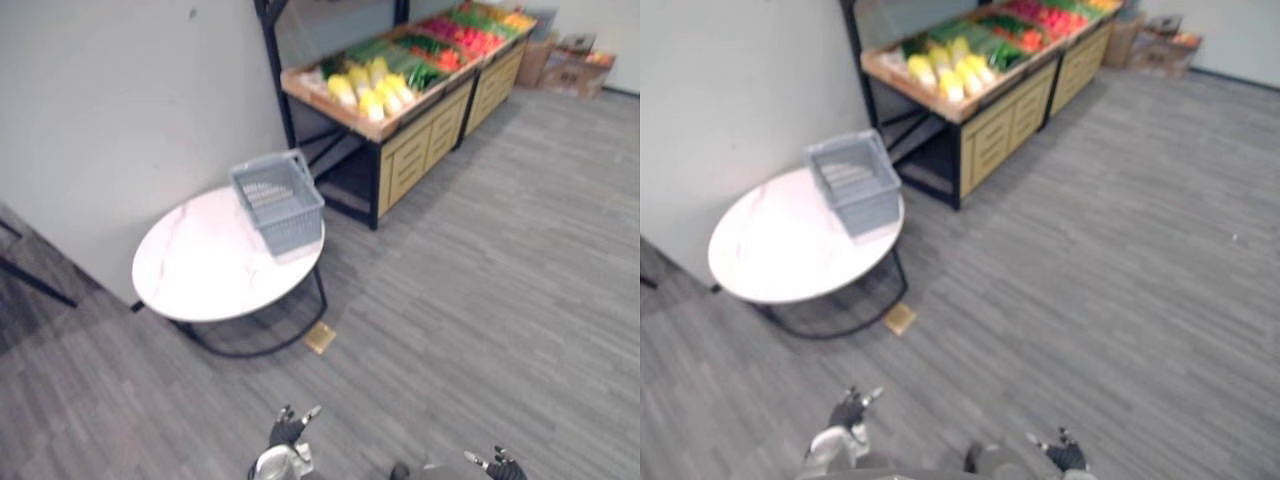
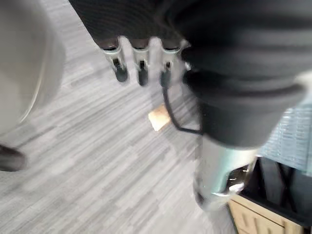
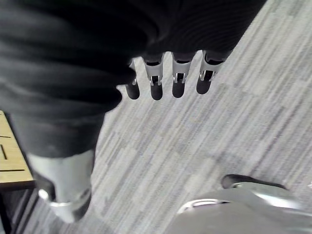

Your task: Pick vegetable in the basket

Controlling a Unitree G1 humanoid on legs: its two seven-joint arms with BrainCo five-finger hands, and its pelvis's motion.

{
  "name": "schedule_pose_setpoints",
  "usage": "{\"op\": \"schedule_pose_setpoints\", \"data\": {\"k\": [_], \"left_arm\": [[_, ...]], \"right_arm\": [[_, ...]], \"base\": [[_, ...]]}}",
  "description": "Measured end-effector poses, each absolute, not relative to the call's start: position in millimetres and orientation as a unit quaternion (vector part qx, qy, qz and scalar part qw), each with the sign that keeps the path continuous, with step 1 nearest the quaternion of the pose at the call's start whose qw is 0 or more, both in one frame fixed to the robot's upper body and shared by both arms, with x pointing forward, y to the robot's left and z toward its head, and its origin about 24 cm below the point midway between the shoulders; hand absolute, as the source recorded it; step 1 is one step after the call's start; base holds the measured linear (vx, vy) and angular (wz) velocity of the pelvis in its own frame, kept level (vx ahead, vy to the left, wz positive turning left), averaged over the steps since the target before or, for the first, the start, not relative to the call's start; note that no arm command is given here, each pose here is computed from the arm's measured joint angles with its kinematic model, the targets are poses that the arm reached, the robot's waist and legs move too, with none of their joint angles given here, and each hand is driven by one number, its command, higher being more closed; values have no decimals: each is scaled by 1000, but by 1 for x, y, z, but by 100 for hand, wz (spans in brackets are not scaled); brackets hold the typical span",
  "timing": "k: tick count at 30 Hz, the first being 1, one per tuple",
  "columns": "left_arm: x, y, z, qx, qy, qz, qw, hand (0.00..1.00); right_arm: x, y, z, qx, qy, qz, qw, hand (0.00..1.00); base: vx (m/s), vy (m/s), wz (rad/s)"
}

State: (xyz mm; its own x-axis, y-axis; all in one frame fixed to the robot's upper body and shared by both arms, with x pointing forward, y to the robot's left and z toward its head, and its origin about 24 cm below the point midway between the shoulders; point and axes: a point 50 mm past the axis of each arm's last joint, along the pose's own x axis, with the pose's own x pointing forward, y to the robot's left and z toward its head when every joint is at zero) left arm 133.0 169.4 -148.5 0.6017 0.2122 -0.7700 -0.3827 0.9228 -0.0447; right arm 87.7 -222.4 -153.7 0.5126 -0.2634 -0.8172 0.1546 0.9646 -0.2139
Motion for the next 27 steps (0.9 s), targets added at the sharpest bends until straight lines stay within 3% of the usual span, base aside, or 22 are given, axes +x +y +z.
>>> {"op": "schedule_pose_setpoints", "data": {"k": [7, 13, 20, 27], "left_arm": [[131, 178, -147, -106, 400, 184, 891, 0], [118, 192, -150, -87, 417, 195, 884, 0], [108, 202, -156, -32, 462, 153, 873, 0], [113, 195, -156, -53, 454, 170, 873, 0]], "right_arm": [[112, -219, -148, -65, 453, -105, 883, 0], [115, -189, -152, -56, 450, -53, 890, 0], [94, -202, -157, -53, 472, -71, 877, 0], [91, -204, -157, -42, 476, -89, 874, 0]], "base": [[409, 109, -20], [576, 295, 8], [559, 211, 74], [597, -113, 117]]}}
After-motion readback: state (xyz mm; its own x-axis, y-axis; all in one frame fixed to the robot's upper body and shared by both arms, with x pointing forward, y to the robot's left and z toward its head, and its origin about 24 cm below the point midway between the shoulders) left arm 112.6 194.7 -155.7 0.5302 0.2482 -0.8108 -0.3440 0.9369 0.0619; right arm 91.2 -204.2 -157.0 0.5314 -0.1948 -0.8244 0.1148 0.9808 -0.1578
